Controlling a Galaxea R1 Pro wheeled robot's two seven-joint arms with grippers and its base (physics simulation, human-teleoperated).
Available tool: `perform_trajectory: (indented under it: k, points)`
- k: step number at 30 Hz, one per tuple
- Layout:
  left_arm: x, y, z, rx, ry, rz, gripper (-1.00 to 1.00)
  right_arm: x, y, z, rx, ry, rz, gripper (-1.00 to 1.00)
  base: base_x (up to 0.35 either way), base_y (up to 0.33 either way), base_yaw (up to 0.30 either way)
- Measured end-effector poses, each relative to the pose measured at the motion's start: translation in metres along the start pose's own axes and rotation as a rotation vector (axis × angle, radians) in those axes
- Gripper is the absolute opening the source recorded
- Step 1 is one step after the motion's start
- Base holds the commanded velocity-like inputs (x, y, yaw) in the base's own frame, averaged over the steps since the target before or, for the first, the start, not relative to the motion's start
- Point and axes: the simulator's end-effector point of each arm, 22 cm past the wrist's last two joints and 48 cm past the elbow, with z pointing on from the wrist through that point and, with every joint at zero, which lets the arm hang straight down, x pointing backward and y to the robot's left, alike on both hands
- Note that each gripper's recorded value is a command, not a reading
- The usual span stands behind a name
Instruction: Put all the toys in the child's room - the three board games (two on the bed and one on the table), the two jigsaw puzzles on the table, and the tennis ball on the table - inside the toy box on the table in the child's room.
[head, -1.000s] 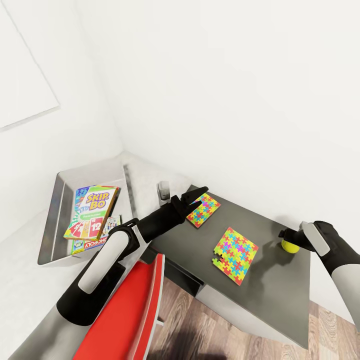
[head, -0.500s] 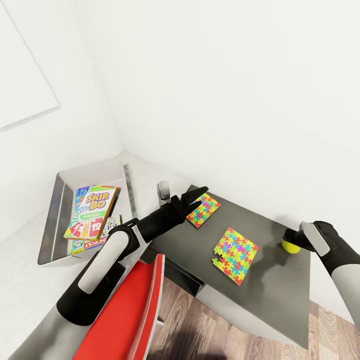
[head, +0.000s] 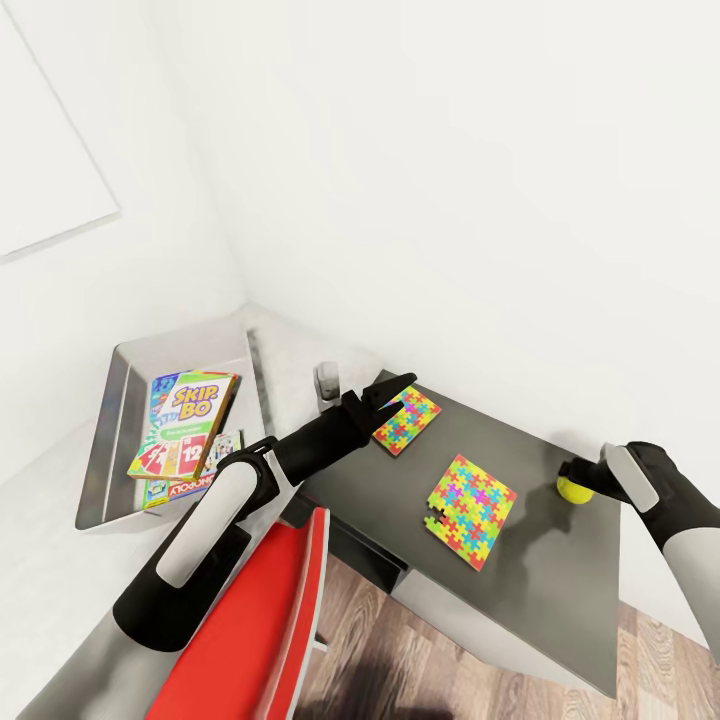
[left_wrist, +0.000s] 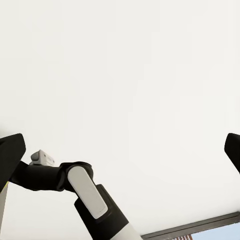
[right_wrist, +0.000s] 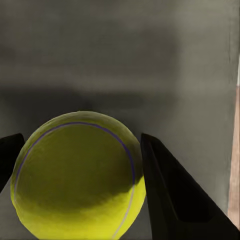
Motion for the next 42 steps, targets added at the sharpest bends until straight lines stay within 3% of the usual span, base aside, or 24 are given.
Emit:
perform_trajectory:
  k: [28, 34, 42]
  points:
    - [0.000, -0.001, 0.000, 0.003, 0.000, 0.001, 1.00, 0.001, 0.002, -0.001, -0.009, -0.002, 0.003, -1.00, 0.000, 0.000, 0.000]
    - [0.000, 0.002, -0.001, -0.007, -0.001, -0.001, 1.00, -0.020, 0.014, -0.017, -0.054, -0.068, -0.004, -1.00, 0.000, 0.000, 0.000]
    - [0.001, 0.014, -0.002, -0.055, -0.002, -0.004, 1.00, -0.012, 0.032, -0.048, -0.115, -0.101, -0.096, -1.00, 0.000, 0.000, 0.000]
